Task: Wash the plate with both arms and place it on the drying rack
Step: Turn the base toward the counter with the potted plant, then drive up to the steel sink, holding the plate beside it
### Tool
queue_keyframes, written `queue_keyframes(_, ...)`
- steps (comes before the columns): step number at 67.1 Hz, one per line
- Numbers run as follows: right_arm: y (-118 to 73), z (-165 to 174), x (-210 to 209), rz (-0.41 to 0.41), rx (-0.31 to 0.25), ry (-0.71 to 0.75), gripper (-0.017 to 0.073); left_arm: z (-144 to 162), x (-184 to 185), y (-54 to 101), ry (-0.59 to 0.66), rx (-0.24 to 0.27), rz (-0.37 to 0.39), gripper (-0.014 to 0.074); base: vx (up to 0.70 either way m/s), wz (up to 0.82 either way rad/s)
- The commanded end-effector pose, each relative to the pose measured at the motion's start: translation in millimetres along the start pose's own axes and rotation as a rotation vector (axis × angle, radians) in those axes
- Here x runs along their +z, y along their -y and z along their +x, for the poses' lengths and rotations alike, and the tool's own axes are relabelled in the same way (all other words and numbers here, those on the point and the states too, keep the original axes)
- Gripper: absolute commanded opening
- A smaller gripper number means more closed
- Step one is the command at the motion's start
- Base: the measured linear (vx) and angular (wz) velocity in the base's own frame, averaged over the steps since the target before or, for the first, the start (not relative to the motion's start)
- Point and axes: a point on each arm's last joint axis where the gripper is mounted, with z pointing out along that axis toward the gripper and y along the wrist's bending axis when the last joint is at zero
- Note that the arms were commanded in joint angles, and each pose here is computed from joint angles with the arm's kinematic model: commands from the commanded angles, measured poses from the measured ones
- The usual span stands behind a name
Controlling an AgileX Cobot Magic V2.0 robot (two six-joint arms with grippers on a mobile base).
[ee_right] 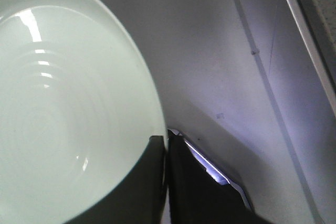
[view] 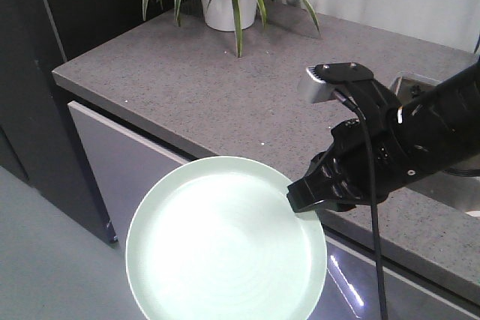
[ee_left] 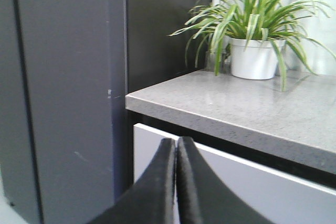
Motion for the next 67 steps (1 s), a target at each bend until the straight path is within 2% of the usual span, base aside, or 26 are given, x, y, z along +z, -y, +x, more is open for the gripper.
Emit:
queue_keyframes(1, -8.4, -6.0, -15.3, -0.017, -0.012, 0.089, -0.0001, -16.9, -2.7, 0.7, 0.115, -0.009, 0.005, -0.0006, 0.03, -0.20)
queue_keyframes(67, -8.4, -6.0, -15.3, -0.017, -0.012, 0.089, -0.0001, -16.9, -2.7, 0.7, 0.115, -0.009, 0.005, -0.0006, 0.00, -0.24)
